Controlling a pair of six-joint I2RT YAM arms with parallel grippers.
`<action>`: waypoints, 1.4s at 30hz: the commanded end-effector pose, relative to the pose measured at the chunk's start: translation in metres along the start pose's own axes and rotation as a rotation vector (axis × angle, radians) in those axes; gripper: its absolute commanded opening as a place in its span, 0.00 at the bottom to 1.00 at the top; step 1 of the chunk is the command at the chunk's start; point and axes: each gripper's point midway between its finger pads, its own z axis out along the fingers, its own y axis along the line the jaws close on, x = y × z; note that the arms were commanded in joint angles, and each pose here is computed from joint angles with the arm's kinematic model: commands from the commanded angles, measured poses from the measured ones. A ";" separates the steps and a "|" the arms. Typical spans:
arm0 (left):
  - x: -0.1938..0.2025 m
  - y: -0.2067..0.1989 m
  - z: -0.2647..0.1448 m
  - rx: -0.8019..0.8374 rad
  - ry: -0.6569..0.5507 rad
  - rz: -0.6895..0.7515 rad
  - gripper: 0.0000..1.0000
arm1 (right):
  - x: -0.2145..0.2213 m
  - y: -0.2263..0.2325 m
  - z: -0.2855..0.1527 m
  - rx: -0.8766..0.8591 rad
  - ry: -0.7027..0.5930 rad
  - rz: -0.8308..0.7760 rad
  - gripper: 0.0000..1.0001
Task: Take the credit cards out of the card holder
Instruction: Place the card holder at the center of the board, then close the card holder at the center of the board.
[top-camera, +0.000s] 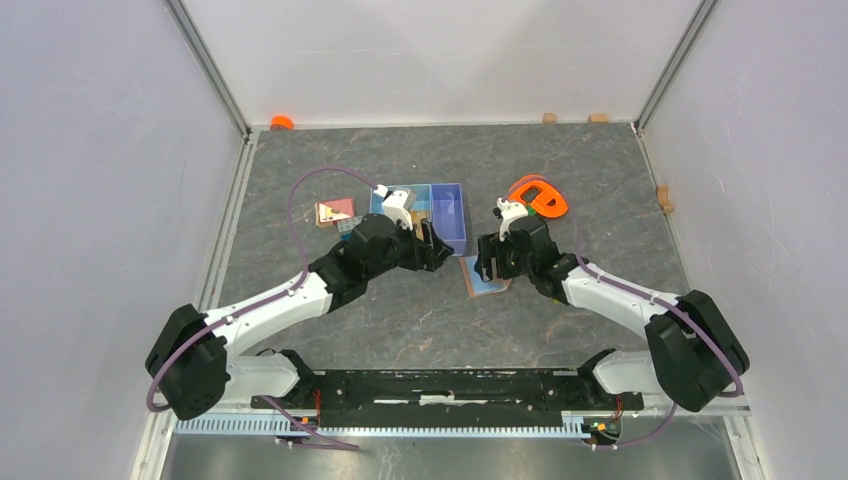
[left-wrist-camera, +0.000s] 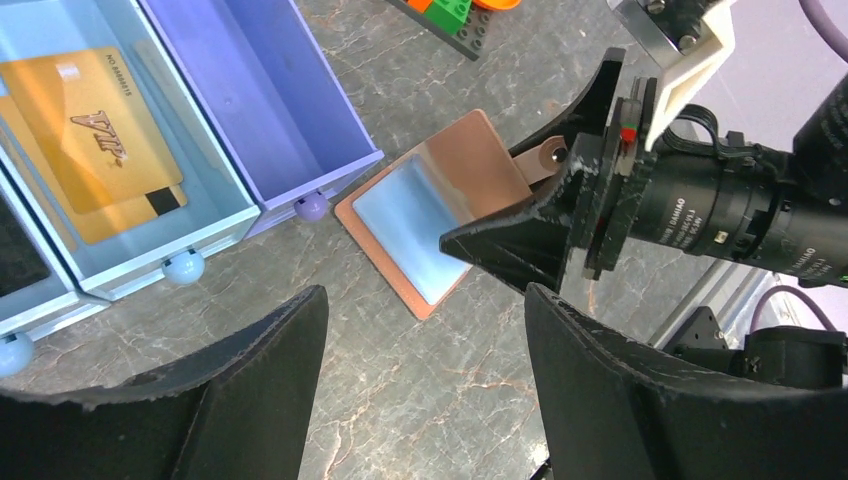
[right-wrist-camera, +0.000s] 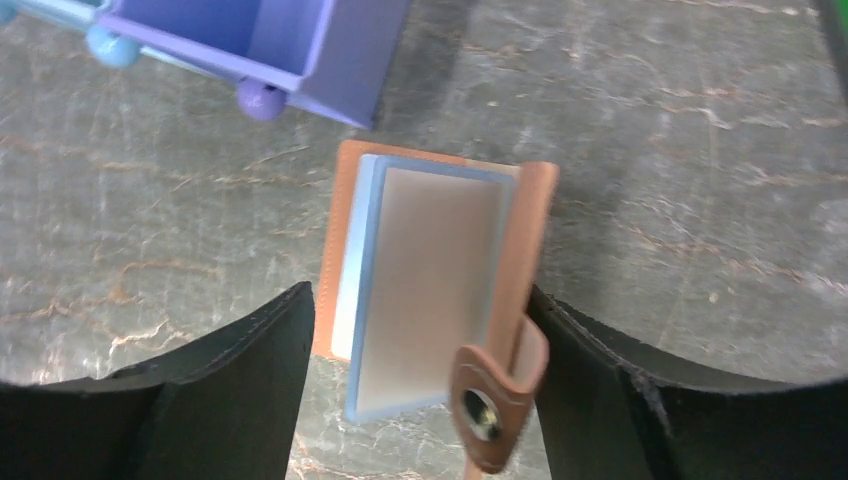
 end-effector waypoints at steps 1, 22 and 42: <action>-0.003 0.011 0.001 -0.044 -0.017 0.047 0.78 | -0.011 0.031 -0.001 -0.158 -0.050 -0.030 0.80; -0.005 0.012 -0.002 -0.054 -0.025 0.030 0.77 | 0.031 0.056 0.033 -0.312 0.068 0.058 0.67; -0.017 0.015 -0.015 -0.062 -0.090 0.022 0.77 | -0.005 0.042 0.005 -0.237 -0.131 0.023 0.24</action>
